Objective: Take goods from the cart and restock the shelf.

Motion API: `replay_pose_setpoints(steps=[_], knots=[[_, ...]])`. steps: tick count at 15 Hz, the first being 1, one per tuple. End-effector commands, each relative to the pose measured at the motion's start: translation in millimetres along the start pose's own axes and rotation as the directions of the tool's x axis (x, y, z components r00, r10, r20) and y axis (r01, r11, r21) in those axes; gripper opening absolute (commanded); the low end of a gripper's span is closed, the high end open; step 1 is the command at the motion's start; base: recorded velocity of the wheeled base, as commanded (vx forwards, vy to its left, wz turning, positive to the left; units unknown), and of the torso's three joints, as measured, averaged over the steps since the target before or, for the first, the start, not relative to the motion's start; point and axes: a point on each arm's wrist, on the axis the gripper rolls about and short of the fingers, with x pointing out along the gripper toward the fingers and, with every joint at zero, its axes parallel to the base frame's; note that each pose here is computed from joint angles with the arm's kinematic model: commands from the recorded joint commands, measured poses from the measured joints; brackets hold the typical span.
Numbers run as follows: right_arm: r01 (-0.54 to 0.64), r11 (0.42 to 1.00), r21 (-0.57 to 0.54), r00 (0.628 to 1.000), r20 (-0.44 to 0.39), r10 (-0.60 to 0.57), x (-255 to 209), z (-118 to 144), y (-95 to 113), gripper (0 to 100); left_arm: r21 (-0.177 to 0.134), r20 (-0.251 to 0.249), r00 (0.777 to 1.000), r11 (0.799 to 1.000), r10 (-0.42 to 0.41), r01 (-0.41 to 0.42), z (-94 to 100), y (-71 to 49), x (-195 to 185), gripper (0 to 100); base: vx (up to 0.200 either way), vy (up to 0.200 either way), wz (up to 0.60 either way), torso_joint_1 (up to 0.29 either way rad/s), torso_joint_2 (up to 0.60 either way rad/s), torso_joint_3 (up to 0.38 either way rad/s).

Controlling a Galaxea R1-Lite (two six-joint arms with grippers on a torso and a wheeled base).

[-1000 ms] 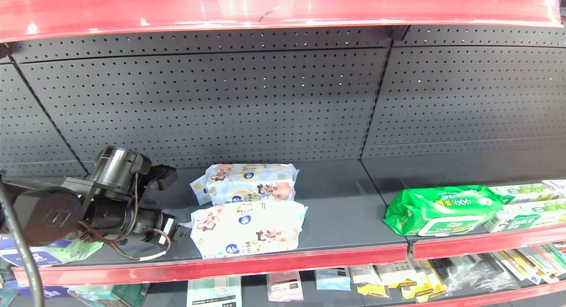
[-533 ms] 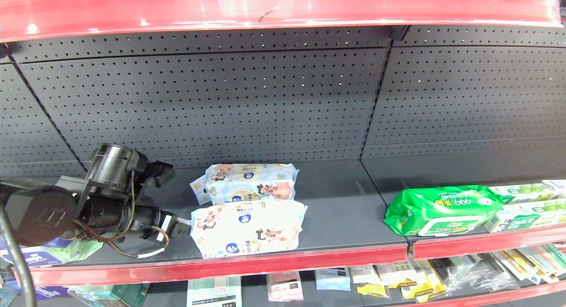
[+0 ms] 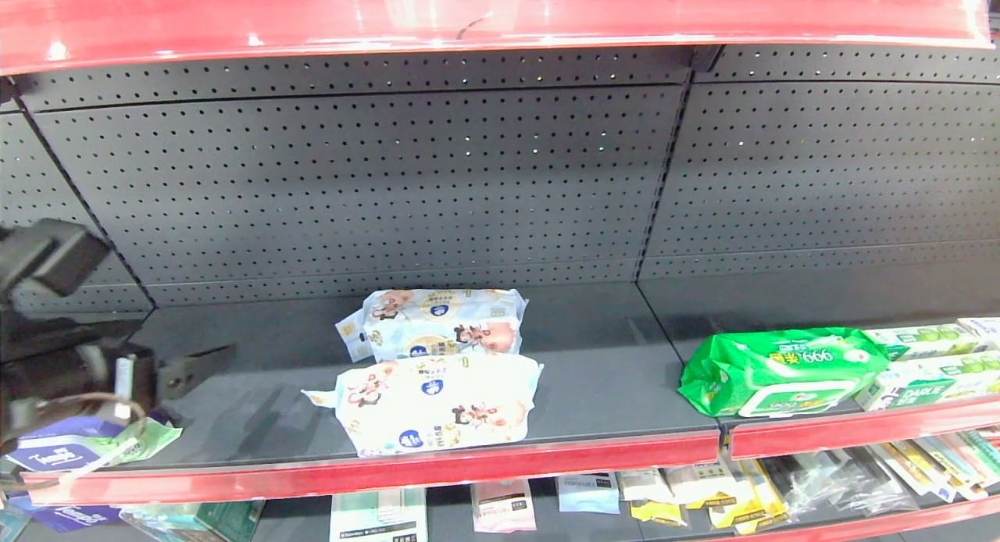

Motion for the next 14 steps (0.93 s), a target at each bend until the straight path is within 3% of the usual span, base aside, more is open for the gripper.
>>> replay_pose_setpoints(steps=[1,2,4,5,6,7,8,9,10,11,12,13,14], knots=[[-0.001,1.0,0.0,1.0,-0.001,0.001,0.1,0.0,0.0,100,-0.062,0.385,0.911,0.989,0.147,-0.134,-92.4,-27.0,-121.2,100,0.0,0.0,0.0,0.0,0.0,0.0],[0.002,1.0,0.001,1.0,-0.001,-0.002,0.1,0.0,0.0,100,-0.1,0.462,0.873,0.988,0.153,-0.12,-117.4,-36.7,-134.0,100,0.0,0.0,0.0,0.0,0.0,0.0],[0.0,1.0,0.0,1.0,-0.001,0.0,0.1,0.0,0.0,100,-0.108,0.494,0.854,0.986,0.163,-0.125,-161.3,-48.7,-139.3,100,0.0,0.0,0.0,0.0,0.0,0.0],[-0.001,1.0,0.001,1.0,-0.001,0.001,0.1,0.0,0.0,100,-0.133,0.386,0.906,0.982,0.174,-0.132,-171.9,-50.0,-133.8,100,0.0,0.0,0.0,0.0,0.0,0.0],[0.0,1.0,0.0,1.0,-0.001,0.0,0.1,0.0,0.0,100,-0.153,0.286,0.936,0.974,0.206,-0.168,-182.0,-50.8,-128.8,100,0.0,0.0,0.0,0.0,0.0,0.0],[0.0,1.0,-0.001,1.0,-0.003,0.0,0.1,-0.1,0.0,100,-0.179,0.25,0.94,0.965,0.233,-0.191,-184.9,-50.7,-128.5,100,0.0,0.0,0.0,0.0,0.0,0.0],[0.0,1.0,-0.002,1.0,-0.003,0.0,0.1,-0.1,0.0,100,-0.205,0.252,0.938,0.96,0.239,-0.19,-184.5,-50.1,-129.0,100,0.0,0.0,0.0,0.0,0.0,0.0],[0.0,1.0,-0.001,1.0,-0.003,0.0,0.1,-0.1,0.0,100,-0.192,0.251,0.939,0.963,0.236,-0.191,-185.1,-50.3,-128.1,100,0.0,0.0,0.0,0.0,0.0,0.0],[0.0,1.0,-0.001,1.0,-0.003,0.0,0.1,-0.1,0.0,100,-0.202,0.262,0.929,0.956,0.262,-0.213,-184.9,-49.3,-126.5,100,0.0,0.0,0.0,0.0,0.0,0.0],[0.0,1.0,-0.002,1.0,-0.003,0.0,0.1,-0.1,0.0,100,-0.267,0.302,0.89,0.926,0.342,-0.265,-183.3,-46.1,-122.7,100,0.0,0.0,0.0,0.0,0.0,0.0],[0.002,1.0,-0.002,1.0,-0.003,-0.002,0.1,-0.1,0.0,100,-0.302,0.33,0.843,0.893,0.426,-0.333,-186.4,-42.6,-114.7,100,0.0,0.0,0.0,0.0,0.0,0.0],[-0.006,1.0,-0.014,1.0,-0.003,0.006,0.1,-0.1,0.1,100,-0.302,0.386,0.816,0.894,0.431,-0.33,-185.3,-41.5,-111.6,100,0.0,0.0,0.0,0.0,0.0,0.0],[-0.011,1.0,-0.02,1.0,-0.003,0.011,0.1,-0.1,0.2,100,-0.28,0.392,0.826,0.907,0.406,-0.313,-185.6,-42.0,-110.9,100,0.0,0.0,0.0,0.0,0.0,0.0]])
